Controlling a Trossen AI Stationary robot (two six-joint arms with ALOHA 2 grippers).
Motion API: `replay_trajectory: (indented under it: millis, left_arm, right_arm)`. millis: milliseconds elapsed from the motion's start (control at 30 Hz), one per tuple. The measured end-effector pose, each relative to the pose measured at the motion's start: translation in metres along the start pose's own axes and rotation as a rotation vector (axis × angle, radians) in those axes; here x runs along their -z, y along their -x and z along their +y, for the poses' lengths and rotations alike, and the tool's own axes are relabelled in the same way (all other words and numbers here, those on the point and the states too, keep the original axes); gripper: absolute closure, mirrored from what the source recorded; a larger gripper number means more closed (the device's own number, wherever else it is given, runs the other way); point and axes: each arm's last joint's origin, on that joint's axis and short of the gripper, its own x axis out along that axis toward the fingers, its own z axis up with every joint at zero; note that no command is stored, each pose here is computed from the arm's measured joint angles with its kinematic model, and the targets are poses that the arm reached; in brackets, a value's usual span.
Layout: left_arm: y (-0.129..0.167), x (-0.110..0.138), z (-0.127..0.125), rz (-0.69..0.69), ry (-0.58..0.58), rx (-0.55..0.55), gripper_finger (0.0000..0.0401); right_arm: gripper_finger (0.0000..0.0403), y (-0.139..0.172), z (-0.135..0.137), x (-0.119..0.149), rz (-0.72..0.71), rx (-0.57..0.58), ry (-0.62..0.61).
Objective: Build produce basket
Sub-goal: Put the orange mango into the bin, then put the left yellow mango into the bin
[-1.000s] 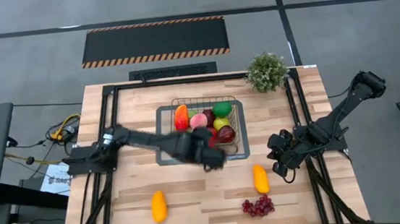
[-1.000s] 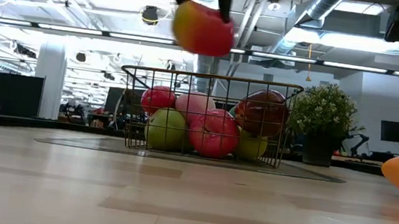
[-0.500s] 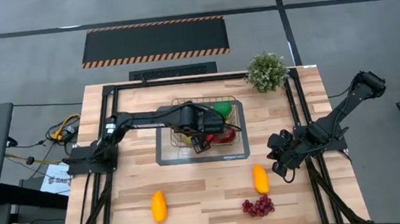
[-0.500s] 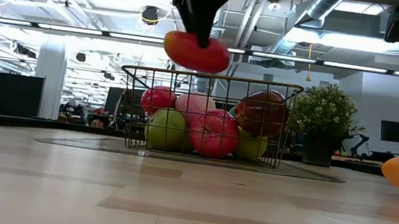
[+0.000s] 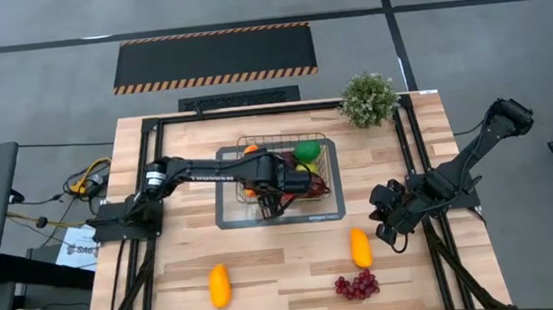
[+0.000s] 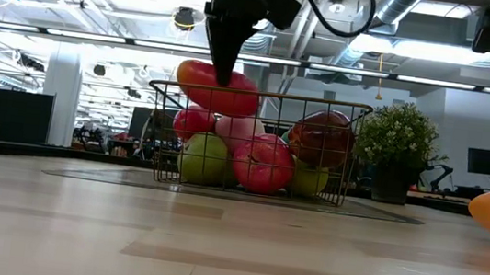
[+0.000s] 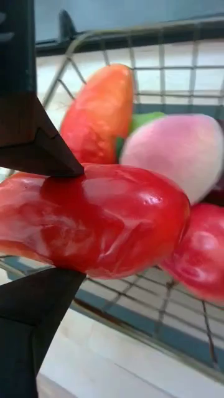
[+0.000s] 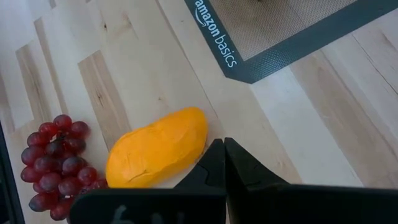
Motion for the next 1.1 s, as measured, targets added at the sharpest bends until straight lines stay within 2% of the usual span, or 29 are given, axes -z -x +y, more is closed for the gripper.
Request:
replay_trajectory:
  millis: [167, 467, 633, 733, 900, 1100]
  left_arm:
    - [0.0, 0.001, -0.001, 0.006, -0.018, -0.002, 0.0188]
    - [0.001, 0.003, -0.004, 0.018, -0.106, 0.02, 0.0114]
    - [0.001, 0.003, -0.004, 0.019, -0.114, 0.022, 0.0099]
    - [0.007, 0.006, -0.004, 0.009, -0.06, 0.044, 0.0098]
    - [0.035, 0.021, -0.013, -0.045, 0.119, 0.093, 0.0098]
    - [0.061, 0.046, -0.053, -0.064, 0.335, 0.164, 0.0098]
  right_arm:
    - [0.0396, 0.0, 0.0, 0.0, 0.0, 0.0, 0.0]
    - [0.0396, 0.0, 0.0, 0.0, 0.0, 0.0, -0.001]
    - [0.0396, 0.0, 0.0, 0.0, 0.0, 0.0, 0.0]
    - [0.0396, 0.0, 0.0, 0.0, 0.0, 0.001, 0.0]
    - [0.0396, 0.0, 0.0, 0.0, 0.0, 0.0, 0.0]
    - [0.0396, 0.0, 0.0, 0.0, 0.0, 0.0, 0.005]
